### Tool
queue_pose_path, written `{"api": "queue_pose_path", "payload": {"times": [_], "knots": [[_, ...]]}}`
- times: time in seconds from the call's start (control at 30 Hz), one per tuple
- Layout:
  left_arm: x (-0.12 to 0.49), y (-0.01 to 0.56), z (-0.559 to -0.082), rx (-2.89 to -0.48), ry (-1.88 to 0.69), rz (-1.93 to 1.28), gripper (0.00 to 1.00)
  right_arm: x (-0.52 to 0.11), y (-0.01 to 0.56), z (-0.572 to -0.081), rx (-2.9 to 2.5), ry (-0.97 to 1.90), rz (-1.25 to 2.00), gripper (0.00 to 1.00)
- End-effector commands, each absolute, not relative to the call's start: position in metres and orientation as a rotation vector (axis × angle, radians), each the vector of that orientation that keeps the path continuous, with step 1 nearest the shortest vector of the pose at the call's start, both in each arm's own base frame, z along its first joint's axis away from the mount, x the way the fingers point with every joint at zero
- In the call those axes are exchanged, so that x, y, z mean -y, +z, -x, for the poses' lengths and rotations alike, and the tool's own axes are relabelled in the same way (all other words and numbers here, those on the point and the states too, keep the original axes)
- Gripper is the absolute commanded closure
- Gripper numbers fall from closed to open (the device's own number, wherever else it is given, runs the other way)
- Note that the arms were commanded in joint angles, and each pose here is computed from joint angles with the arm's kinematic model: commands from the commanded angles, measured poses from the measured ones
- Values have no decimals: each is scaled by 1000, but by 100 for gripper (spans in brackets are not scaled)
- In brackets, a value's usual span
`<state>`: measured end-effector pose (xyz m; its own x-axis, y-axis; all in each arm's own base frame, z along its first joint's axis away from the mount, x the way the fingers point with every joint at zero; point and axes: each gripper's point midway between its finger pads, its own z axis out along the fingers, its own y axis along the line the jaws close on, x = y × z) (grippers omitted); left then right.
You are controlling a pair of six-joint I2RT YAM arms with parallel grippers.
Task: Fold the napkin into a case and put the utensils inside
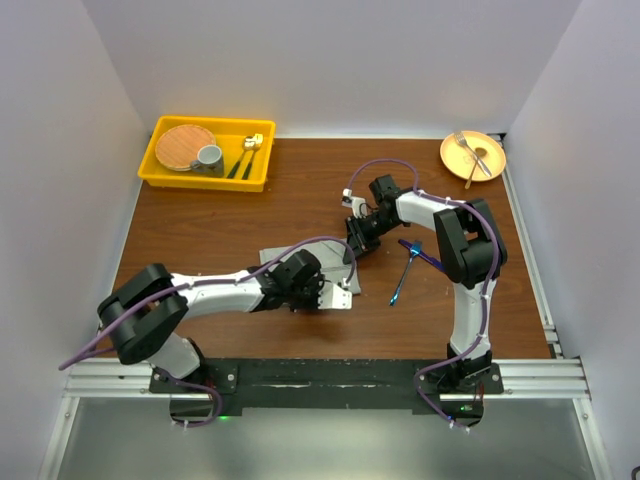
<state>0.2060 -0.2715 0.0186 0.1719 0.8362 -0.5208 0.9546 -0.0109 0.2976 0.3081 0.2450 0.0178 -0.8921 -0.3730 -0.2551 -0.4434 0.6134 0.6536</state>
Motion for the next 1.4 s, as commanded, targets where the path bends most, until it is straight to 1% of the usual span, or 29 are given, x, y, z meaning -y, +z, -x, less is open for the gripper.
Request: {"api": "queue_pose_path", "payload": {"times": [0.0,0.03,0.07,0.1,0.27,0.4,0.43,0.5,0.53,0.6,0.63,0.67,0.73,0.77,0.8,0.83,0.87,1.0,1.17,1.37], "knots": [[251,-12,-185,-1737,-288,-1994,87,-215,-19,-301,-2866,909,754,81],[251,-12,-185,-1742,-295,-1996,91,-214,-18,-301,-2865,907,759,81],[255,-5,-186,-1733,-308,-1983,99,-214,-18,-301,-2863,906,767,82],[256,-2,-184,-1736,-334,-1985,100,-214,-18,-300,-2862,906,771,81],[271,28,-191,-1732,-444,-1937,100,-214,-17,-300,-2851,909,791,82],[280,49,-191,-1740,-599,-1921,100,-213,-17,-301,-2845,903,812,82],[284,58,-202,-1743,-617,-1890,100,-213,-17,-301,-2840,902,816,82],[285,63,-201,-1767,-712,-1882,100,-213,-16,-302,-2838,901,820,82],[286,67,-213,-1784,-728,-1854,100,-213,-16,-301,-2838,899,826,82],[284,71,-216,-1809,-804,-1837,100,-212,-17,-301,-2840,897,830,82],[283,73,-231,-1833,-817,-1801,100,-212,-17,-301,-2839,899,832,82],[280,73,-233,-1861,-847,-1789,100,-212,-17,-302,-2836,896,832,82],[278,76,-253,-1894,-905,-1723,100,-212,-17,-303,-2832,895,840,82],[278,78,-253,-1911,-958,-1704,100,-212,-16,-303,-2830,895,845,82],[272,70,-263,-1962,-986,-1663,100,-213,-16,-304,-2830,897,846,82],[275,78,-274,-1950,-1003,-1639,100,-213,-17,-304,-2830,895,853,82],[275,81,-274,-1960,-1063,-1616,100,-213,-16,-305,-2827,897,853,82],[268,74,-300,-2027,-1157,-1508,100,-214,-15,-307,-2822,898,861,81],[268,78,-322,-2038,-1213,-1444,100,-214,-14,-311,-2817,890,873,81],[254,51,-329,-2118,-1235,-1415,100,-216,-11,-316,-2808,891,878,81]]}}
